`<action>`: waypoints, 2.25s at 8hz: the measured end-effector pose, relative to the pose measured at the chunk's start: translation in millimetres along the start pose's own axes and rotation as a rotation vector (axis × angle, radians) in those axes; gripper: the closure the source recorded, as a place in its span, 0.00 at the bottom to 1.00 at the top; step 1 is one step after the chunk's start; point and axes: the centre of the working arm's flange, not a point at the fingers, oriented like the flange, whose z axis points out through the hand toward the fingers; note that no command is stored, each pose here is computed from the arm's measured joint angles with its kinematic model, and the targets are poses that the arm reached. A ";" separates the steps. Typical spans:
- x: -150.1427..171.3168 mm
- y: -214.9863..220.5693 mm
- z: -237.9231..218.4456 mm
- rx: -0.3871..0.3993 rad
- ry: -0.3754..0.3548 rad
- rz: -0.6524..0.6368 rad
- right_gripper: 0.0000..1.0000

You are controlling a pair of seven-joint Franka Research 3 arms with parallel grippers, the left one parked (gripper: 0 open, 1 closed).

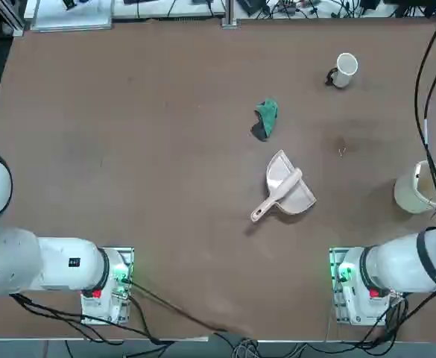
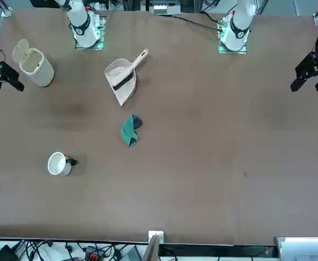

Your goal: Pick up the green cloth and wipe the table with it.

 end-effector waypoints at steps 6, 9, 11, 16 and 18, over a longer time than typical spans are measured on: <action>-7.0 -92.5 2.2 0.001 -0.030 -0.152 0.00; 8.3 -174.6 53.9 0.028 -0.062 -0.260 0.00; 18.0 -226.0 108.6 0.017 -0.095 -0.325 0.00; 17.6 -328.9 276.5 -0.026 -0.174 -0.437 0.00; 11.2 -351.5 336.2 0.024 -0.164 -0.422 0.00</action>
